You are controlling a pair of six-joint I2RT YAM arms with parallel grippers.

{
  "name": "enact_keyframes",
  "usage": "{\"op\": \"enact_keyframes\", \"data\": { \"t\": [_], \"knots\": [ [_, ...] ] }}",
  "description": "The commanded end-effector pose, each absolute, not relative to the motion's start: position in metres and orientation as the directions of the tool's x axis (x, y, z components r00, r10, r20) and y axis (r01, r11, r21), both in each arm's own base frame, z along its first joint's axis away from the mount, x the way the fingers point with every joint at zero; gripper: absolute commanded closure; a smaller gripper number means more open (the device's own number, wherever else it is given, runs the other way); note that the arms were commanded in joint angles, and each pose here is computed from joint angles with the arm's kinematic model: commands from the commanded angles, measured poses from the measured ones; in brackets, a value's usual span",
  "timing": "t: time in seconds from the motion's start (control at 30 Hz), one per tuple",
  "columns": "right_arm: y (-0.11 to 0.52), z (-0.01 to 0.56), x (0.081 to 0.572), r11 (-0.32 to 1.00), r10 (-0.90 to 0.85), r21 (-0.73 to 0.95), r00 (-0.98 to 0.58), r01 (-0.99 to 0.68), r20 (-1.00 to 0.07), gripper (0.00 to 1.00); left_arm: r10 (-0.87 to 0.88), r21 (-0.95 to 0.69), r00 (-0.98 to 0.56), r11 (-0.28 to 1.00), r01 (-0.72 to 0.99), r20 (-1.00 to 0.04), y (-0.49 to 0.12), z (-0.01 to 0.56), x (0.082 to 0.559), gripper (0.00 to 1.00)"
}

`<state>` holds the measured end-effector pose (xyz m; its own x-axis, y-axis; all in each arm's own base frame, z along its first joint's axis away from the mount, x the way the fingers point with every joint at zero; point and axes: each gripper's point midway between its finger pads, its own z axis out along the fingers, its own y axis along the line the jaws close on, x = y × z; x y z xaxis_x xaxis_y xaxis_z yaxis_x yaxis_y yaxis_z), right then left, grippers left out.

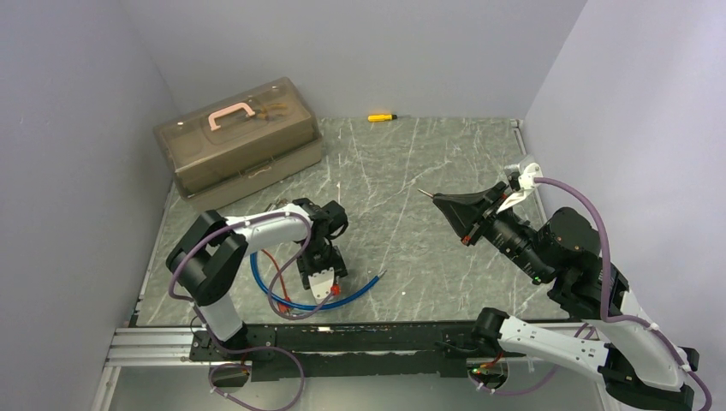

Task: Unlock with the key
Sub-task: Move the lock to the center of the board, then pick up the lock from the center of the board.

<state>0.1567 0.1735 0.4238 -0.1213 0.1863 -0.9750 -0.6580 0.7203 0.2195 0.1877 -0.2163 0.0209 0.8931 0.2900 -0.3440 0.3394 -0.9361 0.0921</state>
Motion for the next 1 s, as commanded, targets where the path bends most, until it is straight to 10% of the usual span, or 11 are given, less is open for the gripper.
{"op": "enact_keyframes", "data": {
  "t": [0.0,0.17,0.97],
  "knots": [
    [0.169,0.433,0.157,0.725,0.212,0.235,-0.115,-0.648,-0.970,1.00,0.261,0.100,0.902,-0.945,0.311,-0.344,-0.222,0.022,0.191,0.31],
    [0.168,0.432,0.157,0.728,0.209,0.233,-0.116,-0.645,-0.971,1.00,0.201,0.110,0.921,-0.962,0.250,-0.334,-0.224,0.021,0.188,0.04],
    [0.161,0.429,0.153,0.728,0.219,0.243,-0.118,-0.641,-0.968,1.00,0.265,0.087,0.881,-0.943,0.322,-0.393,-0.247,0.031,0.174,0.27]
  ]
}}
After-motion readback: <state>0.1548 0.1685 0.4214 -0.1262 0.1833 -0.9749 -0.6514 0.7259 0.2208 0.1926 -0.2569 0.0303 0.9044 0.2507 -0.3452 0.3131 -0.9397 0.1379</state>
